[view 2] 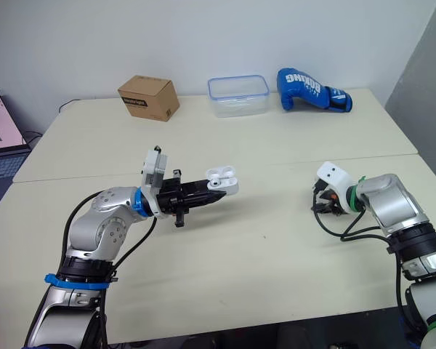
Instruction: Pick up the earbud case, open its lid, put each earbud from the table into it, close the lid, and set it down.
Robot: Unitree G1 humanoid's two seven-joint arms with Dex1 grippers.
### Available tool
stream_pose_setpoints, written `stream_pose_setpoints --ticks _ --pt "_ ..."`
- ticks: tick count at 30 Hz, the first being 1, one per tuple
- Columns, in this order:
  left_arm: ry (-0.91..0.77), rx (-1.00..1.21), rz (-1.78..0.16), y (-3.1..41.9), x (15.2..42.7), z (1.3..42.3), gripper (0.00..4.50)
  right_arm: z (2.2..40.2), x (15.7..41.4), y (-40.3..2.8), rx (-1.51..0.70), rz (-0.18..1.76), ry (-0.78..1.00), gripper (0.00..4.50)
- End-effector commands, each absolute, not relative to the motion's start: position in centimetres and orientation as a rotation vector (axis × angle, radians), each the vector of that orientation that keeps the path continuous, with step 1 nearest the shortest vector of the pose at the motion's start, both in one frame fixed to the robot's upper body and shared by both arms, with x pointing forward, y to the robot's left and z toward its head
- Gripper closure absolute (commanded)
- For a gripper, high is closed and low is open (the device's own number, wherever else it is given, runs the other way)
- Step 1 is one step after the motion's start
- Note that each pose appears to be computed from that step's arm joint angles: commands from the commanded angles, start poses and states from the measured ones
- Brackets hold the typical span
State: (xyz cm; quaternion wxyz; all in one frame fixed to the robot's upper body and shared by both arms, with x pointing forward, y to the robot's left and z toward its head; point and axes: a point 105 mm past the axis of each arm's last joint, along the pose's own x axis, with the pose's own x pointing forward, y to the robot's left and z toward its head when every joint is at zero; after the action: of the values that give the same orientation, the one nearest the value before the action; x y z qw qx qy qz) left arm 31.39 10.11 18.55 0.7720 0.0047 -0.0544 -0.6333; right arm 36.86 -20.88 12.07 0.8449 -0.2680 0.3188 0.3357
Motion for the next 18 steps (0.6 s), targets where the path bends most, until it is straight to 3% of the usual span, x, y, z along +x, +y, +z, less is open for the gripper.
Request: stream_pose_setpoints --ticks 1,2,5,9,15,18 --pt "-0.173 0.037 -1.384 10.1 31.0 19.9 3.66 12.8 36.9 -21.1 -0.567 0.699 0.660 2.13" --pt "-0.173 0.037 -1.384 10.0 31.0 19.9 3.66 12.8 36.9 -21.1 -0.565 0.700 0.662 2.13" --pt "-0.175 0.038 -1.384 10.0 31.0 19.9 3.66 12.7 36.9 -21.2 -0.569 0.694 0.670 2.70" --pt "-0.175 0.040 -1.382 10.0 31.1 20.0 3.66 12.6 37.0 -21.3 -0.571 0.690 0.673 4.10" --pt "-0.175 0.042 -1.379 10.0 31.2 20.0 3.66 12.6 36.8 -21.5 -0.591 0.702 0.681 4.11" --pt "-0.174 0.044 -1.381 10.0 31.3 20.0 3.66 13.8 36.1 -20.8 -0.679 0.805 0.638 4.11"
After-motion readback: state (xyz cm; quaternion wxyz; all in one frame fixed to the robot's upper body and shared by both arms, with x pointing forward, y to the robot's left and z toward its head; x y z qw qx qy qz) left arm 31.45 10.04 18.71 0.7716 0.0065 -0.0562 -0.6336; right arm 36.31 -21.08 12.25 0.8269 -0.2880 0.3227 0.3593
